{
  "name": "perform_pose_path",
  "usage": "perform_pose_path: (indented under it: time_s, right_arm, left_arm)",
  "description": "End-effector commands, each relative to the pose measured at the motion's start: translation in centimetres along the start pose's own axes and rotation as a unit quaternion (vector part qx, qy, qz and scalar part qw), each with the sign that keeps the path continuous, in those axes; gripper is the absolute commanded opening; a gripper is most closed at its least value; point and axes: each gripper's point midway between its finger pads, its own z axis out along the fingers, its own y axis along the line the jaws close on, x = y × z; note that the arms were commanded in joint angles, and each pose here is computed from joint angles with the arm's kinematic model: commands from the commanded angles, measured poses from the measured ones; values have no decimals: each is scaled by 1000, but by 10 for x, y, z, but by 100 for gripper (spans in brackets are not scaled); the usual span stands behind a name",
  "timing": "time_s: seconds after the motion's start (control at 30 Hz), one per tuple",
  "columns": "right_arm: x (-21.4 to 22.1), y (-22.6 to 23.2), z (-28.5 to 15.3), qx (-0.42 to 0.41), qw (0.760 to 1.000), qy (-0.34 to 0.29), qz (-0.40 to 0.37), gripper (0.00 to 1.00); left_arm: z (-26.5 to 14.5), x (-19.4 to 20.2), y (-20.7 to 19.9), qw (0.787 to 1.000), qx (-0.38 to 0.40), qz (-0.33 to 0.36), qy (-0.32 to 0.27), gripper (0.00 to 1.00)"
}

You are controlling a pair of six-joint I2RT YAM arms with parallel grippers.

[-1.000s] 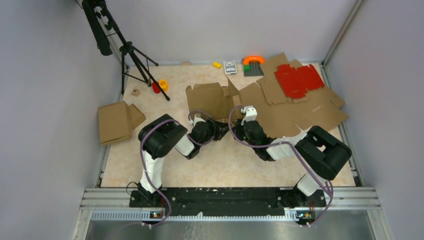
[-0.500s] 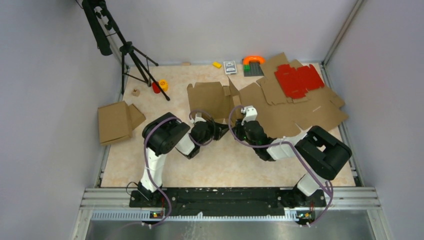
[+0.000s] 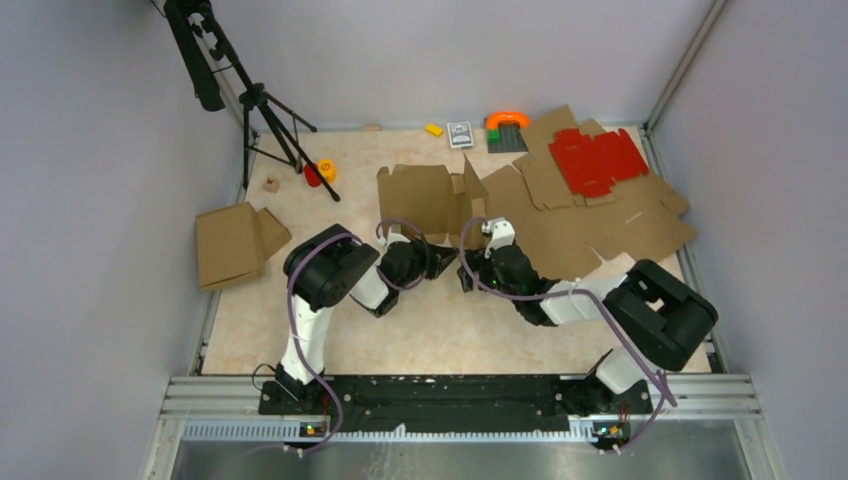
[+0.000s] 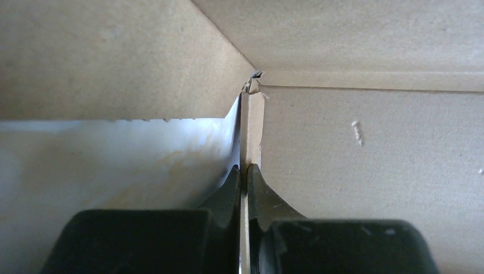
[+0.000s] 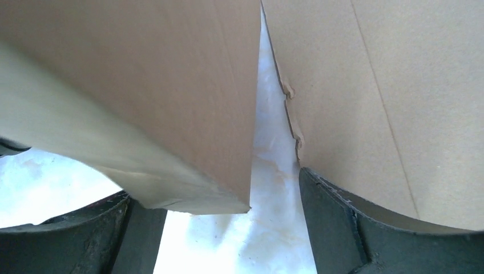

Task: Fold the paper box

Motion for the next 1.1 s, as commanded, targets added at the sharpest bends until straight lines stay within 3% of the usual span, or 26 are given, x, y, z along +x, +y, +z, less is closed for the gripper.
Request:
perform_pose_path:
  time_s: [0.0,0.2,0.37,0.57,0.7,0.93,1.07]
  right_arm:
    - [-27,7,-15,-12,999,-31,-6,82]
    - [-54,11,-48,-38,996,-71,-25,91]
    - [-73,8,-77,-43,993,-100,-40,92]
    - [-88,-1,-107,-33,990,-135,-31,93]
    - [-94,-11,-121,-14,989,-149,-21,93]
    - [-101,-28,-130,24,983,-181,6,92]
    - [-99,-24,-122,20,985,-171,8,91]
  left_arm:
    - [-7,-4,28,998,-58,27,-8,0]
    - [-22,-20,32,992,-98,71,-31,0]
    - [-38,-30,40,980,-155,121,-9,0]
    - [-73,-60,47,943,-257,212,1,0]
    - [-112,-87,51,885,-361,292,31,0]
    - [-178,-106,49,754,-507,395,136,0]
    - [-203,-119,47,683,-564,437,155,0]
